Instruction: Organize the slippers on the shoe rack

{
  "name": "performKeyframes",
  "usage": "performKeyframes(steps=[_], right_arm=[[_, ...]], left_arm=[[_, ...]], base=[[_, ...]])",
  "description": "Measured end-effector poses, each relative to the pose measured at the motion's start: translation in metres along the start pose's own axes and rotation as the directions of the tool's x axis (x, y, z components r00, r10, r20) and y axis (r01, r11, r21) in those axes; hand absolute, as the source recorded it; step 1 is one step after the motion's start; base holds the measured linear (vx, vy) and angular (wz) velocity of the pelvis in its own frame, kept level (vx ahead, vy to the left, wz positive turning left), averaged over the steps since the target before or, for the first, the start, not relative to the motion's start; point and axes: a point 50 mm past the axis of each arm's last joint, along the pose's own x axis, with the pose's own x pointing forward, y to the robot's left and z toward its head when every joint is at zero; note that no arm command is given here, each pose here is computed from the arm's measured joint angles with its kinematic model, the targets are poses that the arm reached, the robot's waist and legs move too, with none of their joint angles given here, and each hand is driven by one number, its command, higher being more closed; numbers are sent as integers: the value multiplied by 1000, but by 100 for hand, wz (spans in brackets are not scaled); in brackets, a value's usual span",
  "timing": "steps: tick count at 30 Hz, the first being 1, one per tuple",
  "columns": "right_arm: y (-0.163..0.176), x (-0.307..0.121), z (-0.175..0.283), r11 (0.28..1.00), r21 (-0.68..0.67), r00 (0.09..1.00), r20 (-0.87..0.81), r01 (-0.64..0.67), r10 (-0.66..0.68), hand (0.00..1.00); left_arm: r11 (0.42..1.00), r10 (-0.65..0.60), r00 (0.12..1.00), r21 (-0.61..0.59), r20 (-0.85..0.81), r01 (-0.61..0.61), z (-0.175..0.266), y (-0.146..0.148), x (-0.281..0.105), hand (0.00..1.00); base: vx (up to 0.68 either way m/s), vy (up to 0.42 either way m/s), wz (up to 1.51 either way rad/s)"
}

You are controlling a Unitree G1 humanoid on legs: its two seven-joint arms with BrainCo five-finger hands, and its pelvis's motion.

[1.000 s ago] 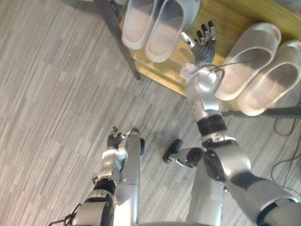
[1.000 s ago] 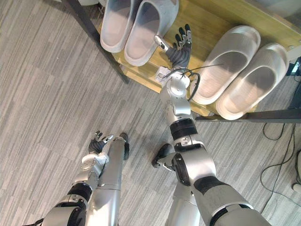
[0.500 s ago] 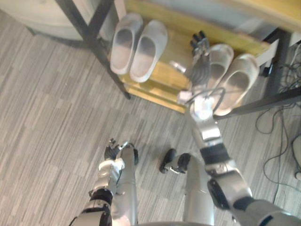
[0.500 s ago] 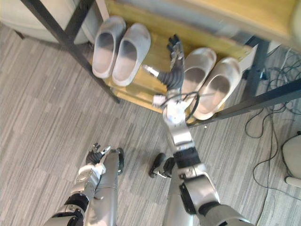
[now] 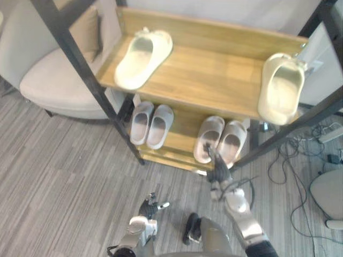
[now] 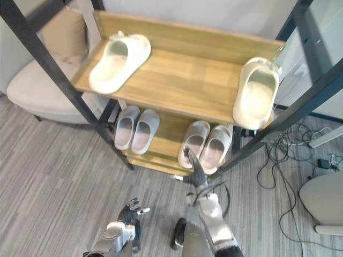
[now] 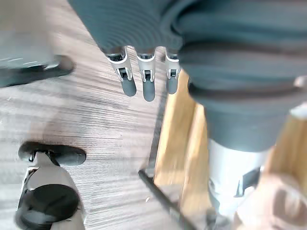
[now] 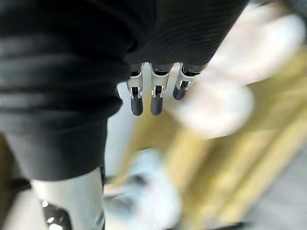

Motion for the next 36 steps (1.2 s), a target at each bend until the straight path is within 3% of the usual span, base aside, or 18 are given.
performKeyframes(steps=[7,12,16,19,25,29,36], right_arm=[[-29,-32,-88,992,16,912,-397,123,-107,0],[-11,-63,-129,975,97,799,-592,201,-106,0],[-14,-65,-130,964,105,788,-601,244,-134,0],[-16,-69,-134,953,108,765,-625,282,-156,0],[-20,-73,-138,943,102,740,-648,318,-180,0],[-21,-74,-139,943,93,737,-650,319,-185,0],[-21,-71,-138,956,73,748,-641,284,-173,0]], left_arm=[[988,-47,996,152,78,35,9,20,-8,0],[979,-84,996,188,29,77,1,7,-4,0],[961,-161,980,244,114,130,24,-10,-2,0],[943,-286,916,252,281,217,60,-38,-13,0],[899,-436,778,246,453,361,97,-70,-41,0],[885,-452,647,220,614,409,135,-71,-65,0],[872,-438,513,210,738,442,168,-73,-88,0]], base=[[52,47,-2],[-11,-6,-5],[-47,-15,-2],[-57,-13,9],[-20,-2,2],[0,0,0],[33,2,-2]])
